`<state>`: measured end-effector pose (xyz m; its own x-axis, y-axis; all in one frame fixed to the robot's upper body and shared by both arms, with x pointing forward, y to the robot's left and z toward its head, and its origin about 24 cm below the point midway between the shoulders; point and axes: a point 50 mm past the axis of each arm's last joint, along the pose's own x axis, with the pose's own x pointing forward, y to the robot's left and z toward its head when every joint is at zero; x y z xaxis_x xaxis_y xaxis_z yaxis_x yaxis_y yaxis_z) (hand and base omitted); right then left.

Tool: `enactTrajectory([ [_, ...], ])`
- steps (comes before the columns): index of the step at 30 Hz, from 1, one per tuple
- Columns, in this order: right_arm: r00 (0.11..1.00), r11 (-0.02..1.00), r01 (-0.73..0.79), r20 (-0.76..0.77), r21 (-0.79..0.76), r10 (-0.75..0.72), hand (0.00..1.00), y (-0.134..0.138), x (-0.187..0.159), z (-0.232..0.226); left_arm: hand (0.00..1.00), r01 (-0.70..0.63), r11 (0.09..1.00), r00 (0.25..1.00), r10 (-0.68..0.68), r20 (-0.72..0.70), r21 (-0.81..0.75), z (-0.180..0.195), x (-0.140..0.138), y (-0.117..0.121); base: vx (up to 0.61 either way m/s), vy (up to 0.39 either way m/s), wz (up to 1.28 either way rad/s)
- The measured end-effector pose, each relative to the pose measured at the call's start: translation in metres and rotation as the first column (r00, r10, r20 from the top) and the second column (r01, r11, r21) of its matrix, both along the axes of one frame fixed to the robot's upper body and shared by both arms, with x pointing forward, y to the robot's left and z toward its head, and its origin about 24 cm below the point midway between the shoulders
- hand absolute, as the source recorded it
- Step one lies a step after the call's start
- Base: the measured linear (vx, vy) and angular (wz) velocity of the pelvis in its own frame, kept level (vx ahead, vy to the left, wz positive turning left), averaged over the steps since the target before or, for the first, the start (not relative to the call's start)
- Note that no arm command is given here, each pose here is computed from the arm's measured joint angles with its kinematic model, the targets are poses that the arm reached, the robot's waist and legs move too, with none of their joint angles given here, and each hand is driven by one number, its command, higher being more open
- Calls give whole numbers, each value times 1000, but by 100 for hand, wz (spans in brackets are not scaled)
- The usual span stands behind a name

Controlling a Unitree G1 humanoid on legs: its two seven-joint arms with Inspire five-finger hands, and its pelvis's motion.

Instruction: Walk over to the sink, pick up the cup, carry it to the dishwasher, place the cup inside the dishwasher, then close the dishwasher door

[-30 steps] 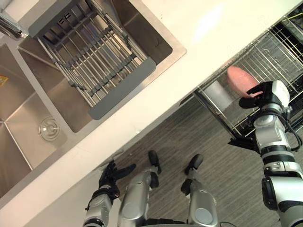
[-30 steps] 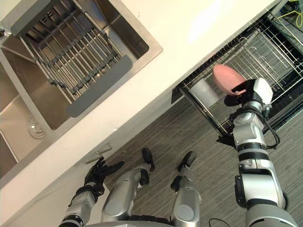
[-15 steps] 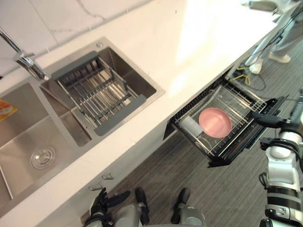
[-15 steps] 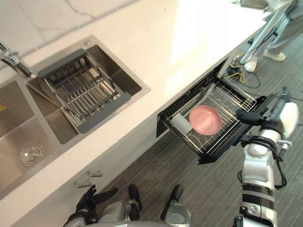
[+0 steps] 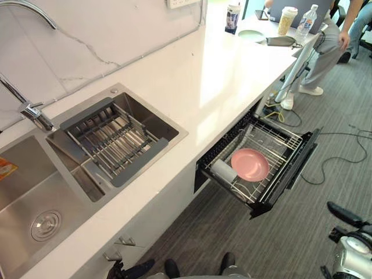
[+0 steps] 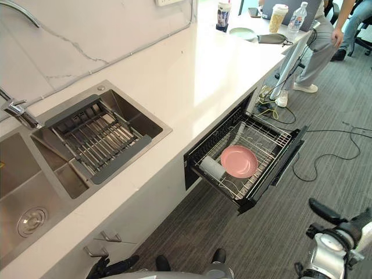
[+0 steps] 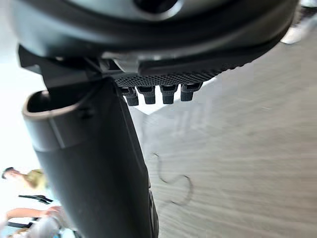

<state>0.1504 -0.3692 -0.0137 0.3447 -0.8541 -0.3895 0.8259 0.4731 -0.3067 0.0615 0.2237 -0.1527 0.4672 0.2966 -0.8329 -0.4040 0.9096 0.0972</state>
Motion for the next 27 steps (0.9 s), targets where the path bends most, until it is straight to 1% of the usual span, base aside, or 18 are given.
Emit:
enactTrajectory([
  [2, 996, 998, -48, 80, 42, 45, 0, 10, 30, 5, 100, 17, 1000, 998, -16, 68, -7, 5, 27, -2, -87, -8, 3],
  [3, 993, 997, -63, 100, 45, 59, 0, 12, 37, 8, 100, 20, 1000, 996, -19, 83, -11, 6, 33, -3, -78, -22, 4],
  [4, 986, 994, -96, 140, 47, 88, 0, 18, 52, 14, 100, 24, 999, 994, -21, 108, -23, 8, 43, -6, -48, -23, 5],
  [5, 977, 991, -130, 173, 38, 122, 0, 24, 67, 20, 100, 27, 999, 992, -22, 124, -33, 9, 48, -8, -38, -22, 7],
  [7, 964, 985, -173, 207, 16, 166, 0, 29, 85, 31, 100, 13, 999, 990, -6, 141, -48, 10, 56, -10, -6, -29, 12],
  [9, 951, 978, -206, 231, -31, 207, 0, 27, 103, 48, 100, 0, 998, 987, 10, 160, -59, 13, 64, -12, 21, -29, 16],
  [11, 948, 972, -216, 218, -91, 231, 0, 17, 115, 65, 100, 7, 998, 984, 3, 178, -59, 15, 70, -13, 37, -8, 16],
  [13, 946, 952, -258, 155, -166, 284, 0, 8, 124, 79, 100, 11, 999, 981, -1, 195, -51, 19, 75, -11, 43, 12, 23],
  [14, 946, 948, -263, 145, -179, 290, 0, 7, 127, 82, 100, 13, 999, 980, -3, 197, -52, 19, 76, -12, 30, 22, 31],
  [15, 944, 932, -289, 100, -216, 316, 0, 5, 131, 86, 100, 23, 998, 978, -12, 208, -51, 21, 80, -12, 21, 27, 23],
  [17, 935, 913, -325, 62, -247, 349, 0, 7, 136, 90, 100, 40, 998, 974, -29, 224, -49, 23, 84, -14, -16, 41, 23],
  [18, 929, 899, -344, 39, -269, 367, 0, 10, 145, 95, 100, 56, 997, 970, -43, 241, -47, 26, 89, -16, -63, 45, 26],
  [20, 929, 888, -348, 19, -302, 370, 0, 8, 153, 106, 100, 68, 996, 964, -52, 260, -54, 29, 94, -20, -71, 33, 40],
  [23, 918, 850, -371, -11, -373, 396, 0, 9, 174, 135, 100, 75, 995, 962, -55, 269, -64, 30, 98, -24, -87, 25, 46],
  [27, 918, 831, -356, 5, -428, 396, 0, 9, 192, 172, 100, 83, 994, 961, -62, 270, -67, 31, 100, -25, -17, -77, 67],
])
